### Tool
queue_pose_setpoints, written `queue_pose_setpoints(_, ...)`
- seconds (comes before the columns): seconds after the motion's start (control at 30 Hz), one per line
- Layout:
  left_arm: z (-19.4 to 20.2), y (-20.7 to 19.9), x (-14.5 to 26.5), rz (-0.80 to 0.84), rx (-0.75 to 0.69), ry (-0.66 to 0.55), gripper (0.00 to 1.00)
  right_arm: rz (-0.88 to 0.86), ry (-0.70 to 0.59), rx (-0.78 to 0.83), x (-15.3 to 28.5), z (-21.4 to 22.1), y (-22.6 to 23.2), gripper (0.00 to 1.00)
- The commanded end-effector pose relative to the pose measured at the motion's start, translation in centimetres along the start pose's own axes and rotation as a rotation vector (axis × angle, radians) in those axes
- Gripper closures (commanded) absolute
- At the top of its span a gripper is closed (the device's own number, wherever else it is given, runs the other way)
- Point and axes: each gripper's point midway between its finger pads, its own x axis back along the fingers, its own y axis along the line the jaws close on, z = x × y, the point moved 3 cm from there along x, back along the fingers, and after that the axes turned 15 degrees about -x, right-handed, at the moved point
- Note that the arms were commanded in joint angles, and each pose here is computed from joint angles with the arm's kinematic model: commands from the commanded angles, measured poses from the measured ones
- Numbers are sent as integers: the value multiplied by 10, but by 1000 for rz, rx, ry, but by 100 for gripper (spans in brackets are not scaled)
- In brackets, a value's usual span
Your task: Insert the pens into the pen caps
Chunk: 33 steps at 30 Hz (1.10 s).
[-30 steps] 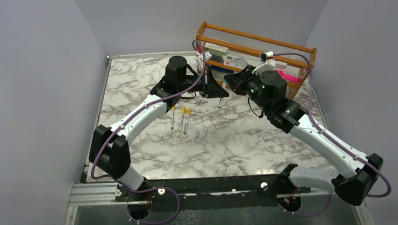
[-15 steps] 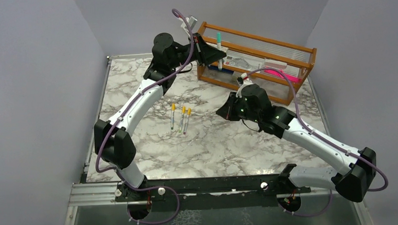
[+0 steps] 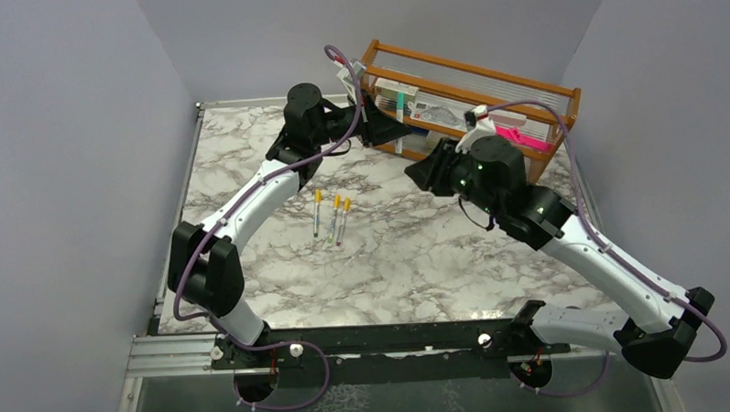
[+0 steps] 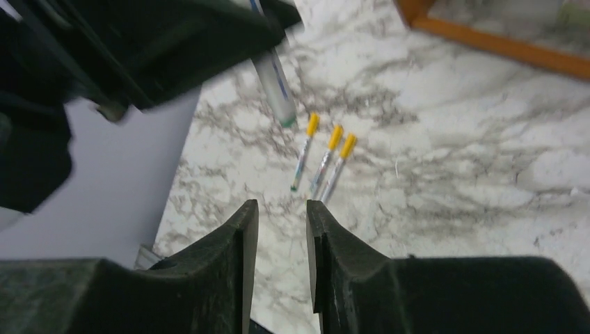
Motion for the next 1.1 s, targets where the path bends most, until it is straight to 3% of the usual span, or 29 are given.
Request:
queue_pose_setpoints(0.0, -9, -33, 16, 104, -100, -5, 100, -30, -225, 59, 25, -64, 35, 64)
queue_pose_setpoints(0.17, 6, -45, 24, 181, -107, 40, 100, -116, -316, 120, 30, -97, 73, 54)
queue_pose_setpoints(0.33, 5, -61, 31, 264, -136, 60, 100, -204, -309, 160, 25, -108, 102, 49)
queue_pose_setpoints(0.67, -2, -84, 42, 355, -168, 70, 100, -288, -276, 247, 17, -107, 121, 50)
queue_pose_setpoints(0.8, -1, -86, 44, 361, -164, 74, 100, -314, -266, 244, 18, -105, 124, 59)
queue_pose_setpoints(1.07, 1, -87, 43, 359, -158, 74, 100, -336, -226, 238, 17, -96, 123, 58)
